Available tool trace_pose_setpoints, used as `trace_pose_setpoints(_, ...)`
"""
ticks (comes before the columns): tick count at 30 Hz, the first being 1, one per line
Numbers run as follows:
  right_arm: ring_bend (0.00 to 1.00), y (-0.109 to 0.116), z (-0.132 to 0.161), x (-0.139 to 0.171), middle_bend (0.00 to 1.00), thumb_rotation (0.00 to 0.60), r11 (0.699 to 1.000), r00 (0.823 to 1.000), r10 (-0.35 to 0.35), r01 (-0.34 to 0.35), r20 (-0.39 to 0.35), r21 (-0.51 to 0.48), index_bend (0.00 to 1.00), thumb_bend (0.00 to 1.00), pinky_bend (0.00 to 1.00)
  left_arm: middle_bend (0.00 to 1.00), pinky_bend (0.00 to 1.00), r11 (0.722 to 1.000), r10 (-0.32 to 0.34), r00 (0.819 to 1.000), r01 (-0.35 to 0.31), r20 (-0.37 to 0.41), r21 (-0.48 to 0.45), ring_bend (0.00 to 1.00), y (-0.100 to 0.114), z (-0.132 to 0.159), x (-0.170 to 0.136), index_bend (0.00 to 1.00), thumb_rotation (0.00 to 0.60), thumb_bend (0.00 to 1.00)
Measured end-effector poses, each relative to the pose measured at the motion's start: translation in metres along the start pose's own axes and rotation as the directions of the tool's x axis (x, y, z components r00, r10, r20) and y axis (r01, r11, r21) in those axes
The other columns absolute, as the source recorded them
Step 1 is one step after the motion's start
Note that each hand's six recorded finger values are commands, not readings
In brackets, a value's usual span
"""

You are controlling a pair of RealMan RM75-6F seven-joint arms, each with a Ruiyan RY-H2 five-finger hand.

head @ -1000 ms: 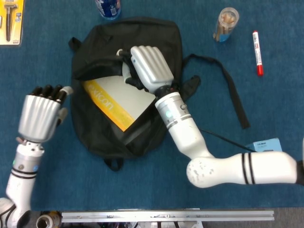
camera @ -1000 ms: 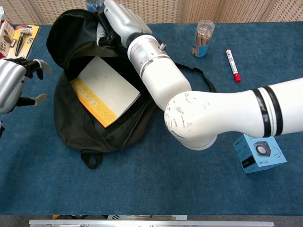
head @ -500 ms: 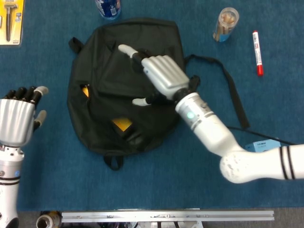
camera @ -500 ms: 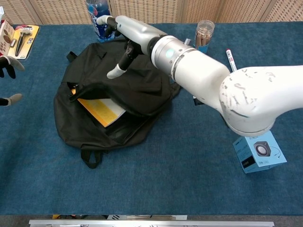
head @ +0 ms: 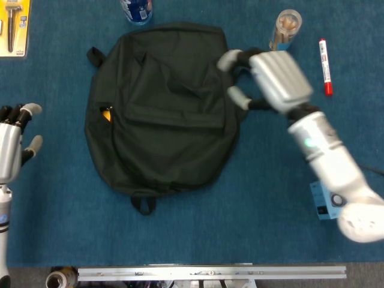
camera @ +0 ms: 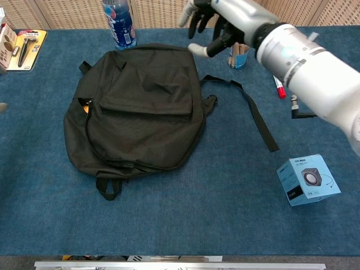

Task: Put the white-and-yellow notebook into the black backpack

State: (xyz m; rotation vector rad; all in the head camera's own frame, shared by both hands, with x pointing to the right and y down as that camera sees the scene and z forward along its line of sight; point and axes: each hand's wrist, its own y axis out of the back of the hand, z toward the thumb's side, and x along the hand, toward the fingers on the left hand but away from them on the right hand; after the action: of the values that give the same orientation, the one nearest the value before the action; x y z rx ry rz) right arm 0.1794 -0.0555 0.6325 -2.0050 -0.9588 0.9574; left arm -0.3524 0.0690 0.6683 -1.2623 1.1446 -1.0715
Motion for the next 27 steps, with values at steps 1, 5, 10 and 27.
trace_pose_setpoints(1, 0.43, 0.003, -0.013, 0.007, 0.55, 0.6, 1.0, 1.0, -0.012, 0.012, 0.019, 0.028, 0.53, 0.42, 0.57, 0.53, 0.57, 1.0, -0.003, 1.0, 0.003, -0.002, -0.002, 0.5, 0.001, -0.002, 0.0, 0.41, 0.6, 0.03)
trace_pose_setpoints(5, 0.43, 0.015, -0.054, 0.032, 0.56, 0.6, 0.992, 0.995, -0.046, 0.035, 0.087, 0.122, 0.56, 0.45, 0.57, 0.53, 0.56, 1.0, -0.011, 1.0, 0.011, -0.01, 0.006, 0.5, 0.004, -0.009, -0.001, 0.42, 0.6, 0.03)
trace_pose_setpoints(10, 0.43, 0.032, -0.1, 0.071, 0.56, 0.6, 0.967, 0.98, -0.101, 0.057, 0.168, 0.25, 0.56, 0.45, 0.57, 0.53, 0.55, 0.999, -0.04, 0.999, 0.041, -0.023, 0.019, 0.5, 0.004, -0.017, -0.005, 0.42, 0.6, 0.03)
trace_pose_setpoints(27, 0.43, 0.053, -0.192, 0.187, 0.57, 0.6, 0.908, 0.897, -0.3, 0.164, 0.324, 0.385, 0.56, 0.44, 0.57, 0.49, 0.52, 0.975, -0.211, 0.954, 0.219, -0.213, 0.018, 0.45, 0.013, -0.062, -0.04, 0.42, 0.6, 0.03)
